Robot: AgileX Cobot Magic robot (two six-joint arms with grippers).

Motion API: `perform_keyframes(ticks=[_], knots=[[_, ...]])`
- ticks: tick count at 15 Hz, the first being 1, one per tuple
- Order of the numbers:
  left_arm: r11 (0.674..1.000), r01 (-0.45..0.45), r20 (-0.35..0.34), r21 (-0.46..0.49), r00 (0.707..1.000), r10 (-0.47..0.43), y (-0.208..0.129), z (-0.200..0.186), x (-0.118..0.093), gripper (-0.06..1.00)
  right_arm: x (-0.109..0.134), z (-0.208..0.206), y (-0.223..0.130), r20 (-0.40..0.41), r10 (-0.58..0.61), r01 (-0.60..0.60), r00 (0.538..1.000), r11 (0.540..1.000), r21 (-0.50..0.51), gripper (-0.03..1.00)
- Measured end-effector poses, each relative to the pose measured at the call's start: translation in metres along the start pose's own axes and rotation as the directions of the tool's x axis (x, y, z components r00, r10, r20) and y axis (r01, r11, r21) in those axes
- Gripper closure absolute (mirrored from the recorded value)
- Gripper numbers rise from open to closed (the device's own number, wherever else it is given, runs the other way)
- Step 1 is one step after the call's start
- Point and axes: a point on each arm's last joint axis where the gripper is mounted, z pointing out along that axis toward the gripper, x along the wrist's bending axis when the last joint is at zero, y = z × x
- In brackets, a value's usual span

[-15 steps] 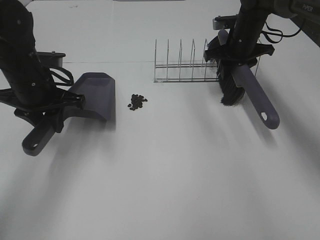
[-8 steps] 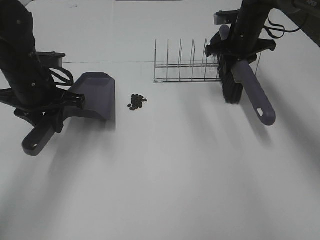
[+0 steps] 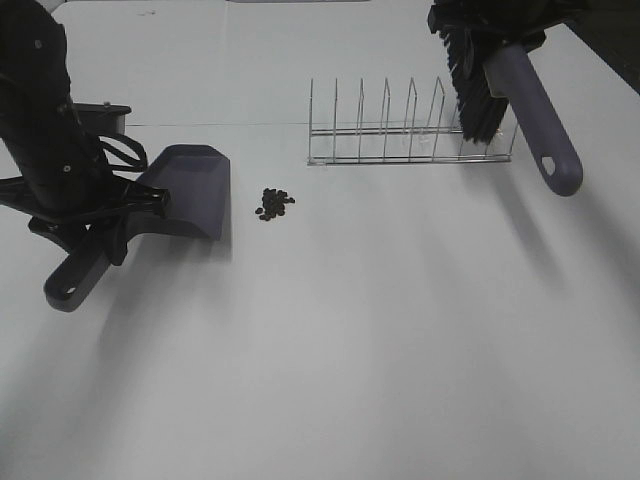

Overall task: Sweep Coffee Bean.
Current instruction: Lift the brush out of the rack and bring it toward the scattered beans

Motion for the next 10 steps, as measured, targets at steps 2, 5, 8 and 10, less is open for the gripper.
perform_keyframes(ticks=[2,5,8,10], knots=[[1.000,0.000,0.000,-0.001,1.000,0.000,0.000,0.000,0.000,0.60,0.013,-0.012,0.000,-0.024,-0.022,0.022,0.999,1.000,-0.016,0.68],[1.000,-0.012,-0.013,-0.014,1.000,0.012,0.001,0.000,0.001,0.60,0.050,-0.028,-0.017,-0.040,-0.104,0.105,0.994,0.994,0.010,0.68],[0.998,-0.014,-0.062,-0.068,0.998,0.009,0.003,-0.009,0.006,0.60,0.071,-0.027,-0.039,-0.029,-0.161,0.163,0.986,0.983,0.079,0.68],[0.991,0.001,-0.061,-0.132,0.998,-0.009,0.000,-0.020,0.009,0.60,0.070,-0.022,-0.043,-0.015,-0.158,0.159,0.987,0.982,0.103,0.68]])
